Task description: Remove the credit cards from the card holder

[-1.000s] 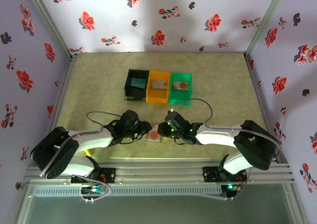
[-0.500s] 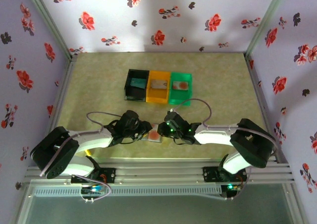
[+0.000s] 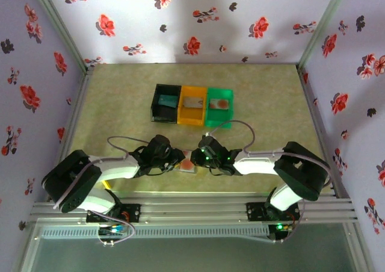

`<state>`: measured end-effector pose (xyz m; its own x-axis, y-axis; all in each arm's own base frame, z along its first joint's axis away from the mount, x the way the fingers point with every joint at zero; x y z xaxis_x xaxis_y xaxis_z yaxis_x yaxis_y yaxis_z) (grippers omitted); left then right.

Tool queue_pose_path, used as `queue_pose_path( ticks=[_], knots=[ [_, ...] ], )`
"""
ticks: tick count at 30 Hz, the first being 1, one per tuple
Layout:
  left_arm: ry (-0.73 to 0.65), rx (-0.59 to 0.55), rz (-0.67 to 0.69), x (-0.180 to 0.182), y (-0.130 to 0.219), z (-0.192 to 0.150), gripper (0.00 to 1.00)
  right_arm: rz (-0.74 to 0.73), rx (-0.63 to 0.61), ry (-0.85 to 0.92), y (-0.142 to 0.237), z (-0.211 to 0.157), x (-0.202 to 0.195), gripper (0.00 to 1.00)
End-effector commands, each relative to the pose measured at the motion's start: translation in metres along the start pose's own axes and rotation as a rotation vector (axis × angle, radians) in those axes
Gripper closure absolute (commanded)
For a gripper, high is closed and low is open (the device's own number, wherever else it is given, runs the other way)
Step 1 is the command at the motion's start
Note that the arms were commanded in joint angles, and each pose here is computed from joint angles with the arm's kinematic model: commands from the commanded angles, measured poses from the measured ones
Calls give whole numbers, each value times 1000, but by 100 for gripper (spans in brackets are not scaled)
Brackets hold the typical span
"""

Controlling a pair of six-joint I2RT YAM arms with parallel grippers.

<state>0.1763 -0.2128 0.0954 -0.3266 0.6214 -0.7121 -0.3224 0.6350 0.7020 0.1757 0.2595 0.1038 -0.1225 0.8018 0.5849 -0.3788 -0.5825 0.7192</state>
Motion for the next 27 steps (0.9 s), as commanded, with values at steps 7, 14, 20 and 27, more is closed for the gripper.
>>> queue_pose_path(
  ticks=[7, 14, 20, 27],
  knots=[
    [-46, -11, 104, 13, 2, -1, 73, -30, -11, -22, 0, -4, -11, 79],
    [-115, -45, 151, 3, 14, 2, 73, -35, -5, -24, -1, -5, -14, 79],
    [-121, -31, 152, 0, 9, 3, 73, -14, 3, -30, -4, -6, -13, 79],
    [-136, -3, 82, -12, 5, 2, 73, -9, 15, -29, -7, -8, -14, 80]
  ],
)
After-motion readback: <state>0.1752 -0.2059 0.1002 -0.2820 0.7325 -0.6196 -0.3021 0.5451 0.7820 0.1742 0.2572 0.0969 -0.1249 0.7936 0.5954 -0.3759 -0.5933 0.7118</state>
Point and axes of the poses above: each hand's point on the last joint's axis, 136 mm out from that joint toward the fingers, its own y axis back along the fingers, its own x axis along the line the jaws close on, z = x × y, the point moved 9 cm from there along y, back along the fingers, and after that the axes turned 3 degrees about y, right-handed, at the moved point
